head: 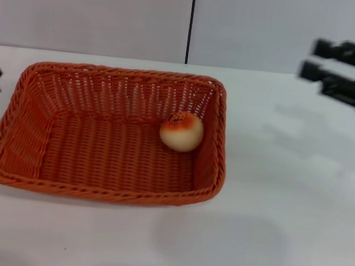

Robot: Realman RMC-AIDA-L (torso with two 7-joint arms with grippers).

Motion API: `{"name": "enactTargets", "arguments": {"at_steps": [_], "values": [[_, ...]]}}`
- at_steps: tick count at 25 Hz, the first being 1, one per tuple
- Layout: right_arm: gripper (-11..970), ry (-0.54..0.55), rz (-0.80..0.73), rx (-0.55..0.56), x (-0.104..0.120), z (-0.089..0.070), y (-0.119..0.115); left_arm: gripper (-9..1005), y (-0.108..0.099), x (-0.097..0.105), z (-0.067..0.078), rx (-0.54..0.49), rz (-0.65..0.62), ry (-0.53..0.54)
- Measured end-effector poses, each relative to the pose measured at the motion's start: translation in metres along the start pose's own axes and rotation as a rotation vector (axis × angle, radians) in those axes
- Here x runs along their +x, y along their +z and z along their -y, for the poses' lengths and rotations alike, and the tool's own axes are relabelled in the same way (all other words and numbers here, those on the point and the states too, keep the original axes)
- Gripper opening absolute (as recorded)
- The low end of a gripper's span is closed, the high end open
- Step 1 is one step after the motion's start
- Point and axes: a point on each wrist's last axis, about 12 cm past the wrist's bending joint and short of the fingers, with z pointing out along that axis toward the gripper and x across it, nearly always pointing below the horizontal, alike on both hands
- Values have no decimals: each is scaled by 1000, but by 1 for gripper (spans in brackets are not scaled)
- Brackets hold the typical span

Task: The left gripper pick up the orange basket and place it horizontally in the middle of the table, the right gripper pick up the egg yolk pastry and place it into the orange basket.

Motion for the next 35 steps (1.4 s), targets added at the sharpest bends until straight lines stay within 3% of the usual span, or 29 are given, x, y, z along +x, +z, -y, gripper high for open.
{"name": "enactTargets", "arguments": {"at_steps": [2, 3, 8, 17, 22, 35], "values": [[572, 6, 95, 125, 12, 5, -33, 818, -11, -2, -5, -57, 24, 13], [572, 6, 95, 125, 12, 5, -33, 818, -16, -2, -7, -79, 34, 19], [571, 2, 285, 320, 35, 3, -79, 818, -32, -6, -14, -137, 67, 35], [570, -105, 555, 656, 72, 2, -98, 818, -40, -3, -16, -202, 65, 53], [571, -93, 576, 705, 73, 8, -96, 818, -39, 2, -10, -243, 71, 66], [571, -88, 586, 711, 70, 14, -91, 818, -36, 7, 0, -247, 67, 57]]}}
